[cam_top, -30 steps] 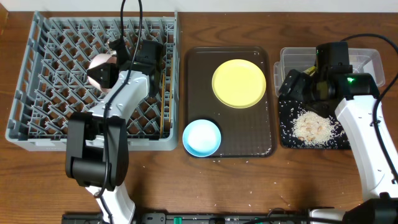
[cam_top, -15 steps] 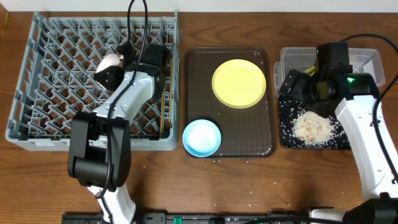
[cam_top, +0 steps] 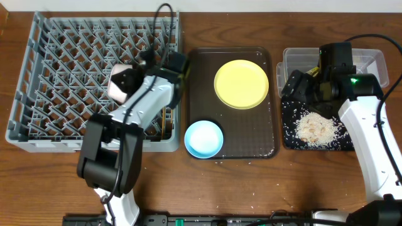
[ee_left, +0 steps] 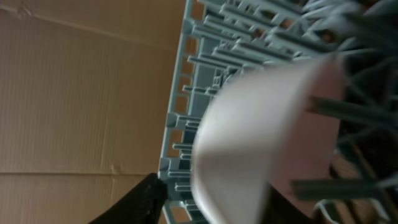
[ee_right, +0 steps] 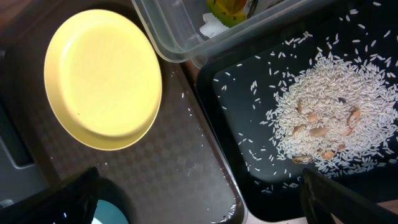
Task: Sort waste into correct bins and load items into the dishwasher
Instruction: 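Move the left gripper back to the light blue bowl on the tray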
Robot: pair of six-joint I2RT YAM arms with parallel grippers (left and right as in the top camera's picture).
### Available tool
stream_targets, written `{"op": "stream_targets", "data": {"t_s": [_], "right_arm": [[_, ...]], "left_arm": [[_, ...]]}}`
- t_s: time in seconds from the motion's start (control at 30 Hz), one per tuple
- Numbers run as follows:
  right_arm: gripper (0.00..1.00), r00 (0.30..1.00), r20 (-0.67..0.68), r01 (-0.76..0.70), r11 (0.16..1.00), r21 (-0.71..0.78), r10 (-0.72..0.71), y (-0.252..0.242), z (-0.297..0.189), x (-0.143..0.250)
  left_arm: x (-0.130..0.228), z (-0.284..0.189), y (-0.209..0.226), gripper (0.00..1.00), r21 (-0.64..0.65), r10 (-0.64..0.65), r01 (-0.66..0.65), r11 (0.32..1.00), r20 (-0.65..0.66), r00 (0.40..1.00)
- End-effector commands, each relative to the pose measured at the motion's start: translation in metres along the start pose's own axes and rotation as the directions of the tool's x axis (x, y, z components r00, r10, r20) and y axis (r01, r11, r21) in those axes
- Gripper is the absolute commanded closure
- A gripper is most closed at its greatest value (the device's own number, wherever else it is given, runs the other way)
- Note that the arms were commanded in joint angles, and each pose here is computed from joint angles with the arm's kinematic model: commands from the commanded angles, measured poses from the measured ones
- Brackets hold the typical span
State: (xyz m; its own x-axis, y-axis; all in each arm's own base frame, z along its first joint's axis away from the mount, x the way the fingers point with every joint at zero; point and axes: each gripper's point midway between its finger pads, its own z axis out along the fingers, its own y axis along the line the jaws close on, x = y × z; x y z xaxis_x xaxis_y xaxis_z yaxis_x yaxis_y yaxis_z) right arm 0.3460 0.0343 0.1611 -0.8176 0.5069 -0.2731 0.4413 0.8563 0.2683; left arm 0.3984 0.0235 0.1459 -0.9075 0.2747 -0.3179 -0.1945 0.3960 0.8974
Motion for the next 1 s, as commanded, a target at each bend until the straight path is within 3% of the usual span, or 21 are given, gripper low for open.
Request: {"op": "stream_targets", "data": {"t_s": [0.0,0.2,0.33,0.43,0.53,0.6,0.67,0.77,0.83,0.87,0.93,0.97], "right_arm": [[0.01,1.000,0.014,-0.012,1.000,-0.010,0.012,-0.001,-0.006,-0.002],[0.01,1.000,0.014,-0.012,1.000,-0.010,0.012,-0.001,-0.006,-0.002],[0.01,1.000,0.014,-0.012,1.000,-0.010,0.012,-0.001,-0.006,-0.002],[0.01,1.000,0.014,-0.012,1.000,-0.010,0.012,-0.001,-0.006,-0.002],[0.01,1.000,0.014,-0.012,1.000,-0.010,0.012,-0.001,-0.006,-0.002],[0.01,1.000,0.014,-0.012,1.000,-0.010,0.012,-0.001,-0.006,-0.002],[0.01,1.000,0.014,-0.012,1.000,-0.010,0.012,-0.001,-0.006,-0.002],[0.01,1.000,0.014,-0.012,1.000,-0.010,0.012,-0.001,-0.006,-0.002],[0.01,1.000,0.014,-0.012,1.000,-0.010,0.012,-0.001,-0.006,-0.002],[0.01,1.000,0.014,-0.012,1.000,-0.010,0.012,-0.001,-0.006,-0.002],[0.01,1.000,0.014,-0.012,1.000,-0.010,0.012,-0.001,-0.006,-0.002],[0.01,1.000,0.014,-0.012,1.000,-0.010,0.012,-0.001,-0.006,-0.002]], "left_arm": [[0.001,-0.007,-0.009,0.52,0.004,0.024,-0.024,1.000,0.013,1.000],[-0.001,-0.025,-0.009,0.50,0.016,0.055,-0.056,0.998,0.050,0.997],[-0.010,-0.046,0.003,0.47,0.048,0.000,-0.005,0.999,0.103,0.995],[-0.013,-0.060,0.001,0.46,0.173,-0.059,0.040,0.984,0.111,0.992],[-0.012,-0.078,-0.013,0.47,0.385,-0.116,0.074,0.920,0.086,0.990],[-0.010,-0.099,-0.025,0.52,0.569,-0.147,0.089,0.817,0.056,0.988],[-0.008,-0.131,-0.033,0.53,0.747,-0.168,0.090,0.659,0.030,0.985],[-0.002,-0.174,-0.036,0.53,0.896,-0.171,0.068,0.440,0.009,0.985],[0.006,-0.211,-0.037,0.53,0.970,-0.146,0.041,0.238,-0.006,0.989],[0.010,-0.223,-0.038,0.53,0.985,-0.130,0.043,0.168,-0.021,0.991],[0.020,-0.238,-0.041,0.53,0.994,-0.086,0.072,0.088,-0.064,0.994],[0.035,-0.238,-0.048,0.54,0.988,-0.033,0.116,0.100,-0.113,0.993]]}}
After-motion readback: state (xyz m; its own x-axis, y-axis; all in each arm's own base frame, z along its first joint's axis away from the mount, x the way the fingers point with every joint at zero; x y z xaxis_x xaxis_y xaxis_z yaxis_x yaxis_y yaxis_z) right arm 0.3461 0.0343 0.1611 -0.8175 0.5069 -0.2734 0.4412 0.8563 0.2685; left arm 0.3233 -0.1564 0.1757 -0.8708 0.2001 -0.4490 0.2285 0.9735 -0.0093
